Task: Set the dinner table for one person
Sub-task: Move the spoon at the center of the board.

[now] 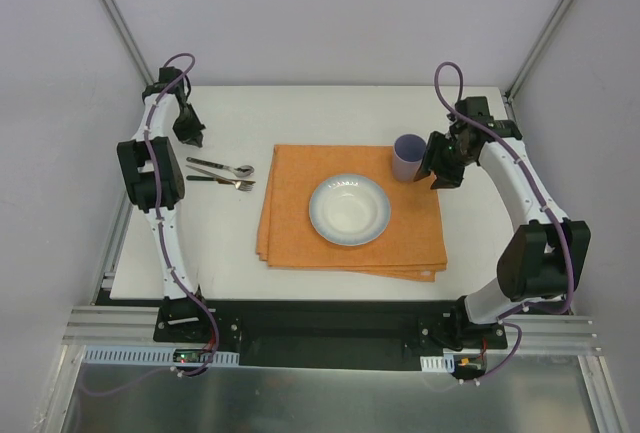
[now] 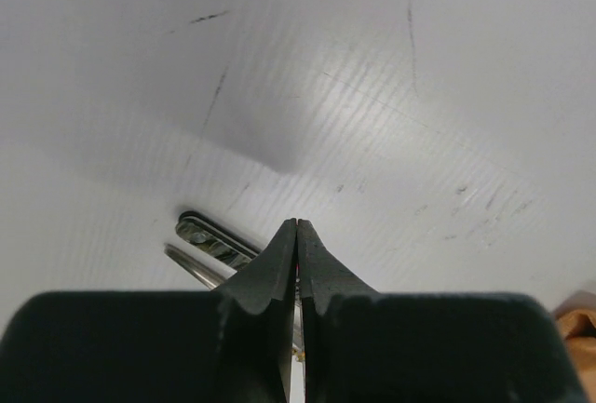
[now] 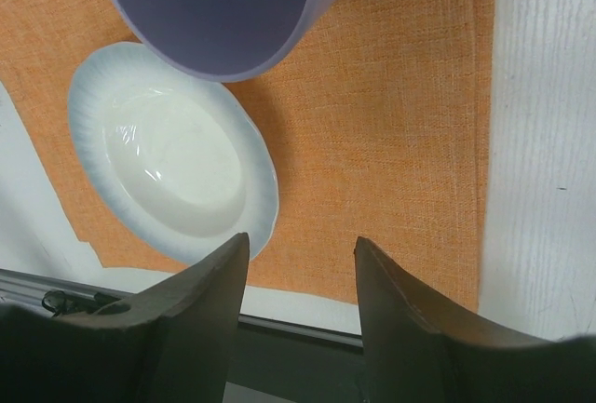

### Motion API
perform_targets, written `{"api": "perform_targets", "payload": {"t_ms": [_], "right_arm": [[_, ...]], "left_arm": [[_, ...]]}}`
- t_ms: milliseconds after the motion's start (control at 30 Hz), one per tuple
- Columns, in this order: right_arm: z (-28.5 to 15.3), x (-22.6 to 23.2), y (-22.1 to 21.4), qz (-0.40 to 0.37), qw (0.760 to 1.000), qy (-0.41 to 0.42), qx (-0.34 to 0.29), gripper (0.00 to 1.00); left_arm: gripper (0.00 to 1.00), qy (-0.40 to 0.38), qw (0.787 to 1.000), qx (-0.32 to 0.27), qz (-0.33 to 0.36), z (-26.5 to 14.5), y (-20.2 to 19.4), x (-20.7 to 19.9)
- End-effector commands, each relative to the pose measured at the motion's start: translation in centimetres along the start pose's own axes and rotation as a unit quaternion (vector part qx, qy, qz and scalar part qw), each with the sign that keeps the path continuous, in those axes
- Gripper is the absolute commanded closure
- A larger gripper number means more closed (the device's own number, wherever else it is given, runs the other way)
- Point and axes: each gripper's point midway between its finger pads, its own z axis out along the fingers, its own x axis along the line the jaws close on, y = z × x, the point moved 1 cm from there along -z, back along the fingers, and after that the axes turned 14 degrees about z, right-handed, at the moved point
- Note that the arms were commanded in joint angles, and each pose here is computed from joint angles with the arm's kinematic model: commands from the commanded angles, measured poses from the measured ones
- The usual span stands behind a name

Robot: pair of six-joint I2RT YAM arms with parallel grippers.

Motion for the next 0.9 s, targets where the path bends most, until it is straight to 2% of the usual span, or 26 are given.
{"api": "perform_targets", "payload": {"t_ms": [0,233,567,867], "right_arm": [[-0.1,0.2,-0.8,-0.006,1.000,-0.006,0.006,0.48],[-0.2,1.3,-0.4,-0.009,1.000,-0.002,0.003,0.48],[-0.2,2.0,-0.8,-0.021,1.000,-0.001,0.003,0.48],[-0.2,1.7,-1.1,-0.025,1.000,-0.001,0.005,0.48]], "left_arm": [[1.00,0.057,0.998,-0.001,0.000,-1.0,0.1,3.3],[1.00,0.063,0.998,0.022,-0.009,-0.7,-1.2,5.0],[1.00,0.037,0.997,0.064,-0.005,0.5,-3.8,5.1],[1.00,0.028,0.997,0.073,-0.007,0.1,-4.7,4.7]]}}
